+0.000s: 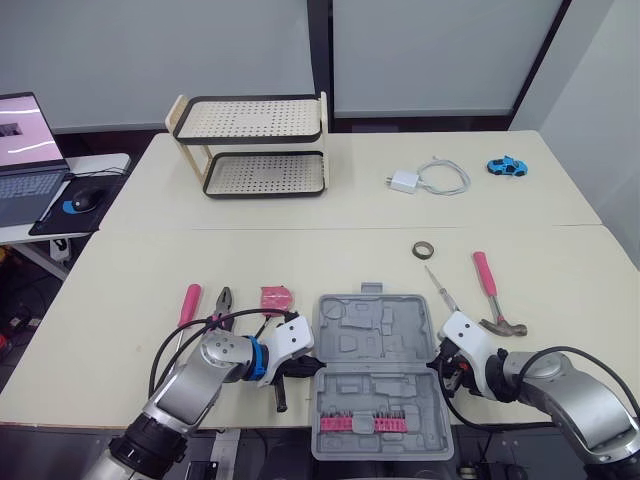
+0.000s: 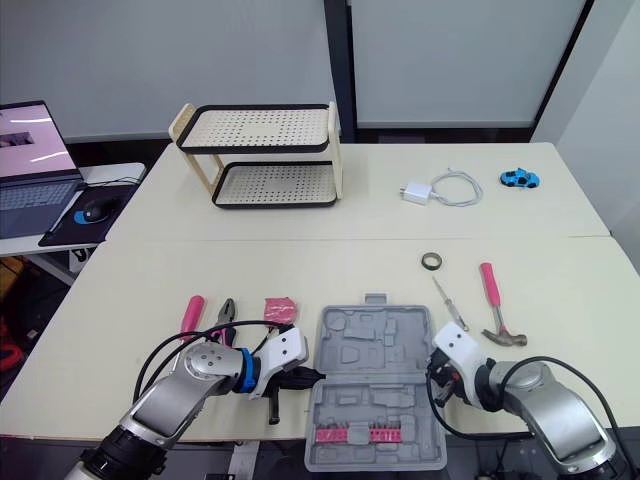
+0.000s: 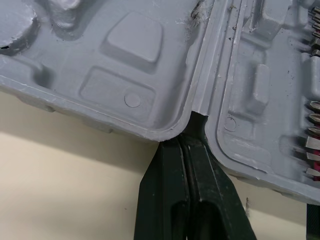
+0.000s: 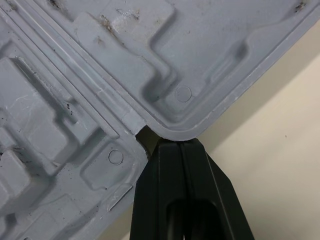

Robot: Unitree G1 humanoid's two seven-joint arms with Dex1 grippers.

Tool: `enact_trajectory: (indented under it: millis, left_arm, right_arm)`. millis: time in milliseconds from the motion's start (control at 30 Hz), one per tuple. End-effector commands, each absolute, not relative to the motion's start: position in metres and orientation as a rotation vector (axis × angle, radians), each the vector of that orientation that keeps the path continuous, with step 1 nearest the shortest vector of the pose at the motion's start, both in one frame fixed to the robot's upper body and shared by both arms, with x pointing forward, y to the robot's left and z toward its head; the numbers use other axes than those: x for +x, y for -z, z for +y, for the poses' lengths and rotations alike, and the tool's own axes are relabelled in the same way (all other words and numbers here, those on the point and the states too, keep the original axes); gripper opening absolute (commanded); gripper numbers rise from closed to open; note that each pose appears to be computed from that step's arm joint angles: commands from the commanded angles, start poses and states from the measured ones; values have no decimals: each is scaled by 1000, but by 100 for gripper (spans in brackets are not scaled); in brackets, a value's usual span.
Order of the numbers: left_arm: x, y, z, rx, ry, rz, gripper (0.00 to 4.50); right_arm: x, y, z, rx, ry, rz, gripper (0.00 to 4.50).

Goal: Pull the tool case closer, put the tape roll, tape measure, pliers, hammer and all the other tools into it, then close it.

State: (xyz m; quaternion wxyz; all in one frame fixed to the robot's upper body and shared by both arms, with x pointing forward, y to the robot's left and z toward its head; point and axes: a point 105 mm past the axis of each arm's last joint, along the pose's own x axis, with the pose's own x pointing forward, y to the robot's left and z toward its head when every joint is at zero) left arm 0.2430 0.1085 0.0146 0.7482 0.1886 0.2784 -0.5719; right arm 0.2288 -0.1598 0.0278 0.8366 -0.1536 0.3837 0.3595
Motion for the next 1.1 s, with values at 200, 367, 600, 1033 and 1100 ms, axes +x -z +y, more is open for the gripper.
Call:
enact_trajectory:
  millis: [200,367,600,1033,1100]
  left_arm:
    - [241,-16,112,430,1258,601,1]
    - [242,-15,117,442,1239,608,1]
    - [243,-23,134,456,1211,601,1]
    - [264,-101,221,381,968,427,1]
    - [271,-111,251,374,855,414,1]
  right_arm:
    - [234,-35,-168,-343,-735,780,0]
    - [236,-35,-175,-353,-711,775,0]
    - [240,-47,-191,-400,-670,716,0]
    - [223,-117,-226,-596,-704,400,0]
    - [220,-131,-239,-625,-689,364,0]
